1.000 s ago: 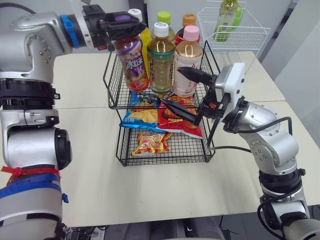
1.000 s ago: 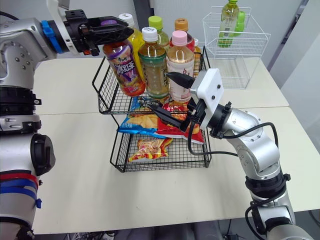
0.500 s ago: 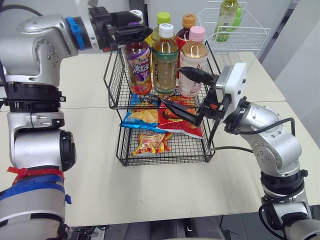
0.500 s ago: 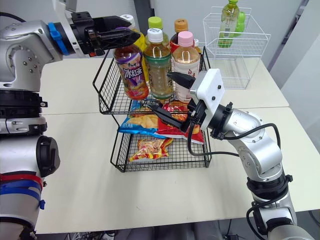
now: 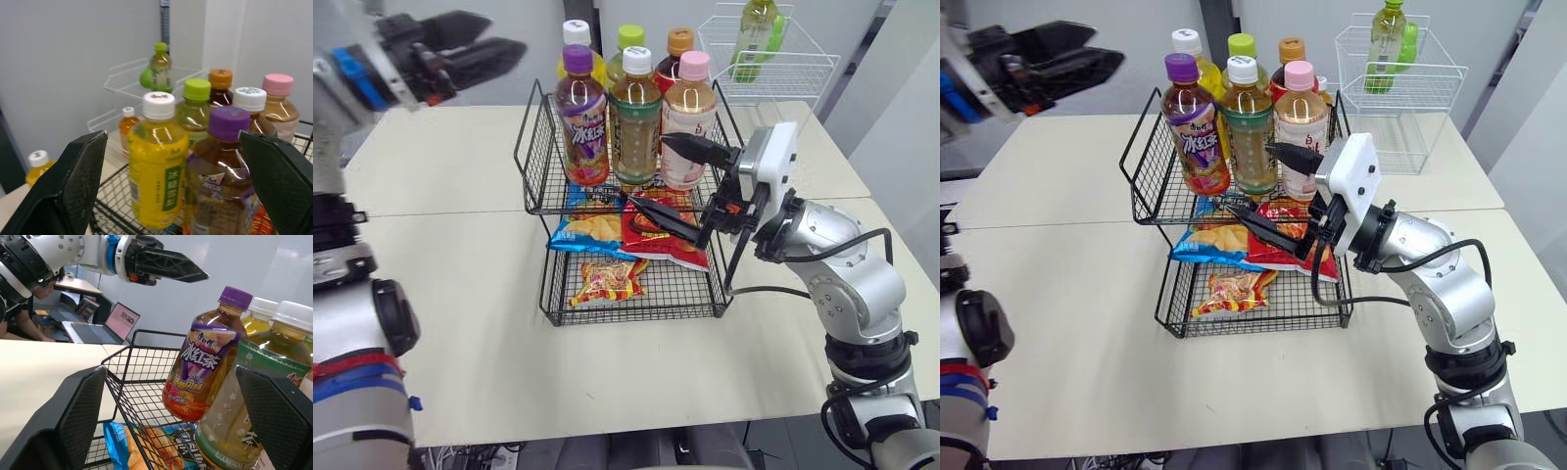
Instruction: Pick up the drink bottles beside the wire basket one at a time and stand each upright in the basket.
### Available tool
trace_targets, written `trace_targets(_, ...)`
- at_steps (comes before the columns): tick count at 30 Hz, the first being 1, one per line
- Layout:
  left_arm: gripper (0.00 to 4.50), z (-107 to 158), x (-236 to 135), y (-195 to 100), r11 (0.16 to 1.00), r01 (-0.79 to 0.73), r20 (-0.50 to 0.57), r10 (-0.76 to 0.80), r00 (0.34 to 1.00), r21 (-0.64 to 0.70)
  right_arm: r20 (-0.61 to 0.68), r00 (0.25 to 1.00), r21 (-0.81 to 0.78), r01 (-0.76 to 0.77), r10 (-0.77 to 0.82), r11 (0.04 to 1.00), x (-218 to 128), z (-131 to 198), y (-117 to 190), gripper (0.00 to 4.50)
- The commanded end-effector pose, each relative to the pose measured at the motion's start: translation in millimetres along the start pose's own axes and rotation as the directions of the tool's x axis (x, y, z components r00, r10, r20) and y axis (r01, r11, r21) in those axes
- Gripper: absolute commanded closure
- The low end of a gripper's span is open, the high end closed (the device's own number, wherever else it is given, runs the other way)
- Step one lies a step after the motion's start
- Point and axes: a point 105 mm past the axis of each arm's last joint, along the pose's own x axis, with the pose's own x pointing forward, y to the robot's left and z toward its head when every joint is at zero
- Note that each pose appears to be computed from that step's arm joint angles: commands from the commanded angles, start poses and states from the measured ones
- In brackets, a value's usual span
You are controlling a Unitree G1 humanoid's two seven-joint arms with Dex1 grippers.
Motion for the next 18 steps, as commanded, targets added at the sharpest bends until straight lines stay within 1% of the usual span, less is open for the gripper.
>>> trace_targets(1, 0.04, 6.4, -27.0, 11.3, 0.996, -0.089, 0.028, 0.088, 0.996, 0.032, 0.07, 0.998, 0.009, -0.006, 0.005, 1.0, -6.8, 23.6, -7.6, 0.0)
trace_targets(5, 0.04, -16.7, -56.7, 24.9, 0.979, -0.202, -0.009, 0.202, 0.979, 0.028, 0.07, 0.997, 0.026, -0.023, 0.021, 0.999, -21.1, 38.6, -18.2, 0.0)
trace_targets(9, 0.04, -38.9, -75.1, 33.3, 0.961, -0.275, -0.04, 0.276, 0.96, 0.025, 0.06, 0.998, 0.056, -0.017, 0.013, 0.998, -34.2, 51.9, -30.3, 0.0)
trace_targets(12, 0.04, -69.6, -88.7, 33.9, 0.955, -0.296, -0.116, 0.297, 0.948, 0.026, 0.031, 0.999, 0.083, 0.022, -0.025, 0.996, -52.9, 59.2, -46.8, 0.0)
trace_targets(14, 0.04, -88.3, -98.3, 31.6, 0.956, -0.294, -0.161, 0.293, 0.943, 0.017, -0.049, 0.995, 0.029, 0.085, -0.083, 0.996, -72.5, 54.8, -63.3, 0.0)
trace_targets(18, 0.04, -108.9, -109.0, 30.1, 0.954, -0.3, -0.204, 0.295, 0.934, 0.007, -0.156, 0.971, -0.046, 0.178, -0.183, 0.983, -106.2, 44.2, -87.8, 0.0)
